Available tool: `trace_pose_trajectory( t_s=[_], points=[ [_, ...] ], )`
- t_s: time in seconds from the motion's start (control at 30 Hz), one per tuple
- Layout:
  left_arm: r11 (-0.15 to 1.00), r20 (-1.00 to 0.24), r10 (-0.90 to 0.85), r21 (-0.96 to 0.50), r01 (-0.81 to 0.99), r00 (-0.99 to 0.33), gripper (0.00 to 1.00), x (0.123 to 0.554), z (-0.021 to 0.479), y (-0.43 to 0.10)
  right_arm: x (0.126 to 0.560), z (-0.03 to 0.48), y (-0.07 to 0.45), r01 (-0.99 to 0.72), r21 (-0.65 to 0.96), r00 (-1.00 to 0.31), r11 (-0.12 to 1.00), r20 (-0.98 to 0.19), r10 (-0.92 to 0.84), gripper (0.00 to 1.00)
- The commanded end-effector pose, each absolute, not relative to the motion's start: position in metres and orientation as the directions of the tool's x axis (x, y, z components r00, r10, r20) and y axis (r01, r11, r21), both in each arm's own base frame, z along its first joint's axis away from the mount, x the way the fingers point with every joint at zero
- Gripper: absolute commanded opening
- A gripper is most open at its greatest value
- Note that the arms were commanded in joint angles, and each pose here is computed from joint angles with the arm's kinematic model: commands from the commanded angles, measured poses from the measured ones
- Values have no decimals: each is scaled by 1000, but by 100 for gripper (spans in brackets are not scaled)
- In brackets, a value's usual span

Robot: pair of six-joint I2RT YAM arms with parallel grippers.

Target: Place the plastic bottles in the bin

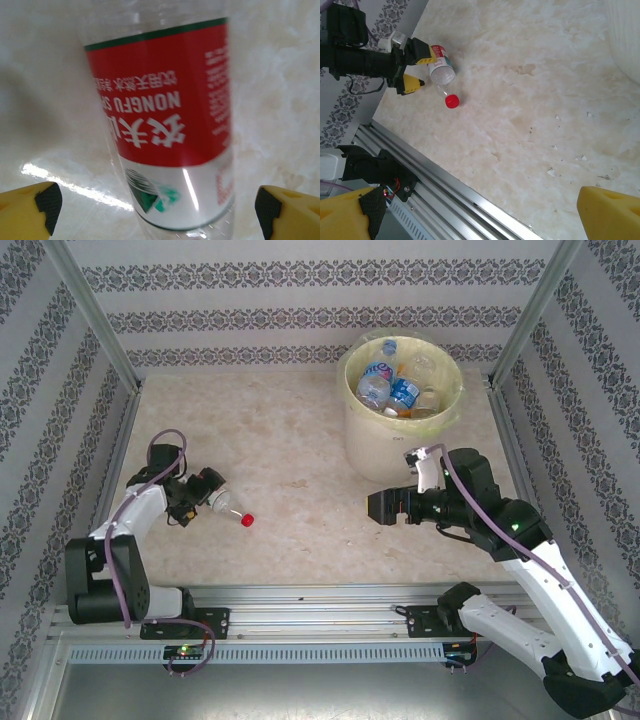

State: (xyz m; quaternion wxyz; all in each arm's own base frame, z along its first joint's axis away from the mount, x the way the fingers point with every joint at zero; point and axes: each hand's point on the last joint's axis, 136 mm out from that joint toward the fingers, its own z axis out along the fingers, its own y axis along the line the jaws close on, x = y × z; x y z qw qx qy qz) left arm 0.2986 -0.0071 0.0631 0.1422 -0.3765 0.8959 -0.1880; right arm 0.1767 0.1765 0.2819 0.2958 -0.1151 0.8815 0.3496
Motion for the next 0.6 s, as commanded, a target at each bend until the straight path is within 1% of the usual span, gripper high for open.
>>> trace_pose_trajectory(
  t_s=[0.0, 0.2, 0.33, 0.5, 0.57],
  points=[
    [675, -169, -704, -461, -576, -690, 99, 318, 71, 1, 178, 281, 177, -396, 553, -796, 733, -604, 26, 98],
    [668, -149, -702, -475, -573, -696, 95, 330, 62, 5, 179, 277, 178, -390, 551, -802, 738, -597, 21, 98],
    [647, -120, -709, -501, -574, -695, 90, 336, 56, 3, 180, 272, 180, -384, 556, -809, 737, -587, 21, 98],
    [643, -101, -700, -521, -562, -707, 73, 340, 54, -1, 178, 266, 184, -385, 557, -816, 736, -578, 10, 98],
    [647, -106, -695, -525, -554, -711, 64, 340, 56, -2, 177, 266, 185, -387, 556, -816, 736, -578, 7, 98]
  ],
)
